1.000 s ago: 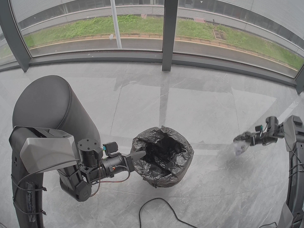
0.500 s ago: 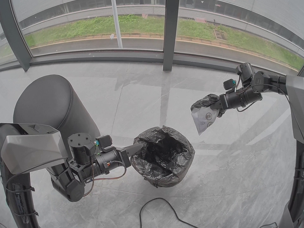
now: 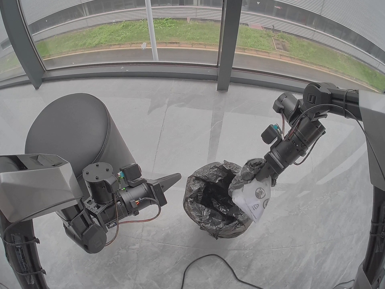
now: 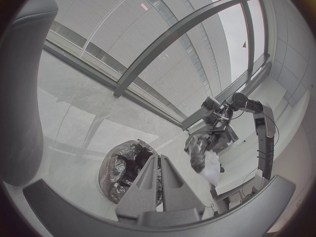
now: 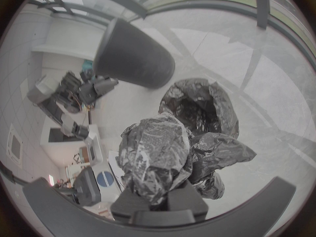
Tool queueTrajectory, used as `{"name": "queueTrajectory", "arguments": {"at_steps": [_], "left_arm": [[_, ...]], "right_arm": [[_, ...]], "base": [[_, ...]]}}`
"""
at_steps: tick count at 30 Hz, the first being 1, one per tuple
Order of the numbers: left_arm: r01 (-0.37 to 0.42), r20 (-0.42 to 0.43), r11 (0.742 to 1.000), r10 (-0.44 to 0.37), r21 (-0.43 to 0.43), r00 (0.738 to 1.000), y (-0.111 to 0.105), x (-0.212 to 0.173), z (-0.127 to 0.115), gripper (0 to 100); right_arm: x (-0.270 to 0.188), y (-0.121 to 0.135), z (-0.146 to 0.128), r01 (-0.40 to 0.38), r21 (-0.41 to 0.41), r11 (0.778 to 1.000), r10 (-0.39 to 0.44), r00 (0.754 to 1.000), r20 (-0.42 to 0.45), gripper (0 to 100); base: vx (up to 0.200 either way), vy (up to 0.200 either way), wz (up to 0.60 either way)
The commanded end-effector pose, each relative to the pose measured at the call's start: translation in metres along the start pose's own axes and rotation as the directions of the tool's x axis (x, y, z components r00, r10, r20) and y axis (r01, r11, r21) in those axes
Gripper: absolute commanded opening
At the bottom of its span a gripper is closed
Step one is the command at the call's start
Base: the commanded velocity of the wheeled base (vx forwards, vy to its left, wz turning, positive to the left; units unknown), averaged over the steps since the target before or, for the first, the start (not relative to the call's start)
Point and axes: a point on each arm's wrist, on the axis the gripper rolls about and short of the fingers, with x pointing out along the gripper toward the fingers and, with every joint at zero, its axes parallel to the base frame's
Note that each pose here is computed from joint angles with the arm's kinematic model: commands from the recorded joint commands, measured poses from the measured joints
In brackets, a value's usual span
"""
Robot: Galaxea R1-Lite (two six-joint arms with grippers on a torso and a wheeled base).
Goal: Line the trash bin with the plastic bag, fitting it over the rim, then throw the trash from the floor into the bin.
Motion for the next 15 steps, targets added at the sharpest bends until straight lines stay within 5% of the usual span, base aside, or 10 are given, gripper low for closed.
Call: {"name": "queueTrajectory", "arguments": {"at_steps": [1, 6, 15], "left_arm": [[0.005, -0.007, 1.0, -0.005, -0.001, 1.0, -0.002, 0.001, -0.002, 0], [0.001, -0.019, 1.0, -0.001, -0.007, 1.0, -0.002, -0.001, -0.005, 0], [-0.014, -0.02, 1.0, 0.014, -0.011, 1.0, -0.001, -0.008, -0.004, 0]], "right_arm": [[0.039, -0.009, -0.004, -0.023, -0.015, 1.0, 0.021, 0.992, -0.128, 0], [0.085, -0.021, 0.002, -0.022, -0.064, 0.998, 0.013, 0.991, -0.133, 0], [0.137, -0.046, 0.021, 0.109, -0.197, 0.974, -0.106, 0.994, 0.023, 0]], "base": [[0.0, 0.0, 0.0], [0.0, 0.0, 0.0], [0.0, 0.0, 0.0]]}}
